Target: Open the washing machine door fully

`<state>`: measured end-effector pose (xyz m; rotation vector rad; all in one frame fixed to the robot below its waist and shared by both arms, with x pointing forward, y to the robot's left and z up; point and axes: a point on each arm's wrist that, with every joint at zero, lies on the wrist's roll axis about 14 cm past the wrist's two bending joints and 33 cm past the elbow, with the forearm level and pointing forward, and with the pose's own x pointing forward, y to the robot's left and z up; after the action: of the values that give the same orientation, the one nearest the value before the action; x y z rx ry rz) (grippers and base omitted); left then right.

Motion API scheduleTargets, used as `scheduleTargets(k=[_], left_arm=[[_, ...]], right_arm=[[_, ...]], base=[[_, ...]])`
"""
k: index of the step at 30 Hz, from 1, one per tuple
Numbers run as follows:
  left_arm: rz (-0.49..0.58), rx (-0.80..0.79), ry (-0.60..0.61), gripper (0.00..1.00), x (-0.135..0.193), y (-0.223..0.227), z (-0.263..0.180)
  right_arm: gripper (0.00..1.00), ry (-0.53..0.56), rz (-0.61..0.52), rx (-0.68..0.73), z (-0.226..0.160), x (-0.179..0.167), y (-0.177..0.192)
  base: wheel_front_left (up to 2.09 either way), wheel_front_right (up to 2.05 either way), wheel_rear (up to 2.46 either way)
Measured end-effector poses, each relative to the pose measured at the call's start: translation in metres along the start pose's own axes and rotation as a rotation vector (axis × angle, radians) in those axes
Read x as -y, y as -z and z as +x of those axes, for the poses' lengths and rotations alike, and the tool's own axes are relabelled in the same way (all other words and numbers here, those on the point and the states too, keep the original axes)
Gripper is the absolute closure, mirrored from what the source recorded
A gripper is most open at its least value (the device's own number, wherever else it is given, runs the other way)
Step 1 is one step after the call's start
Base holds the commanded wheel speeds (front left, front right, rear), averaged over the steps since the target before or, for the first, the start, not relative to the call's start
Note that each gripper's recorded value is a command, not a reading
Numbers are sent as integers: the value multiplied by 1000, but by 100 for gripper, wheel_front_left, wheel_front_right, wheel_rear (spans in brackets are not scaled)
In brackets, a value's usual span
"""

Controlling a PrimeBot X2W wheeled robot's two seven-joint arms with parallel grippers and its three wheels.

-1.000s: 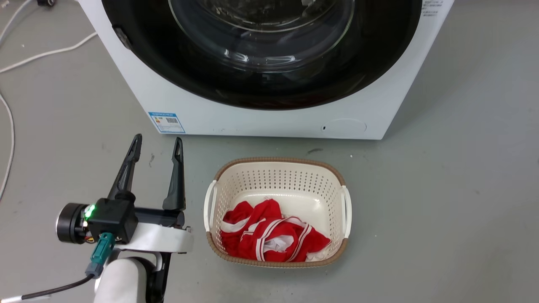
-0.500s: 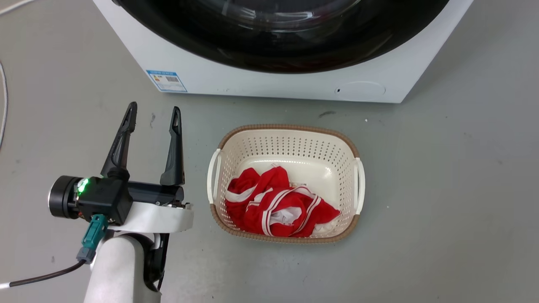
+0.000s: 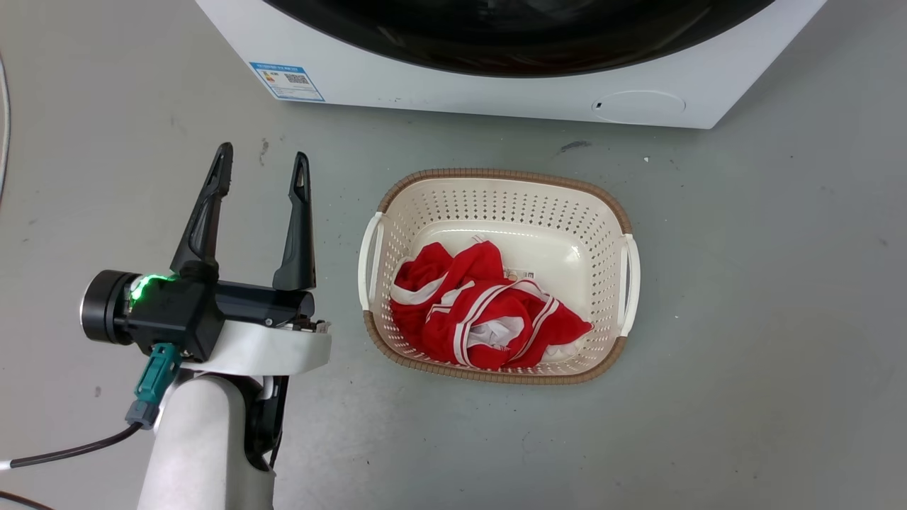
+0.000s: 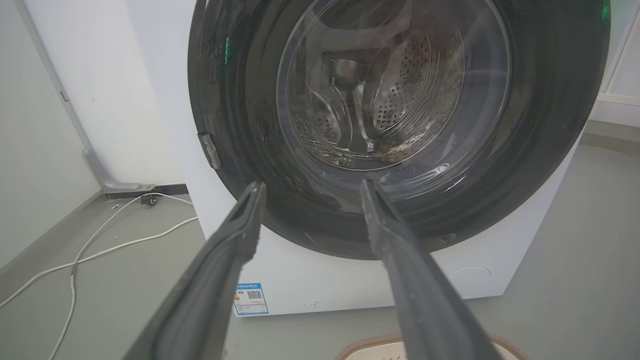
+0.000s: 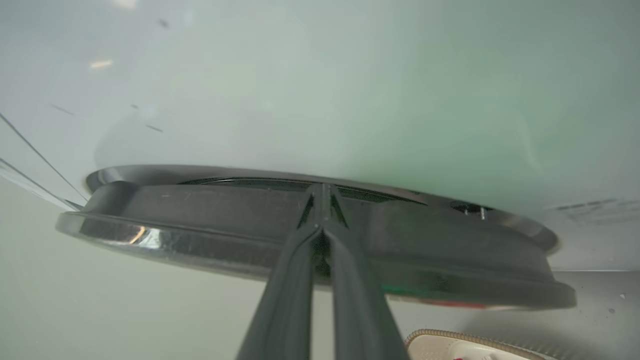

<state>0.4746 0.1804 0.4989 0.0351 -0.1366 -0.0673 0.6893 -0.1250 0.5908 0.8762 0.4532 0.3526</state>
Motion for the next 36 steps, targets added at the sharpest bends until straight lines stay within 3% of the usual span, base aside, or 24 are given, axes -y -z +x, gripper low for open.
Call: scheduleTargets(k=[19, 36], left_arm=[[-9, -2, -2, 0, 2, 1, 2], [-7, 26, 18, 0, 10, -31, -32]], right_arm=[[100, -59, 14, -291, 0, -15, 48], [100, -147, 33, -548, -66, -44, 131]], base=[[0, 0, 0], [0, 0, 0]])
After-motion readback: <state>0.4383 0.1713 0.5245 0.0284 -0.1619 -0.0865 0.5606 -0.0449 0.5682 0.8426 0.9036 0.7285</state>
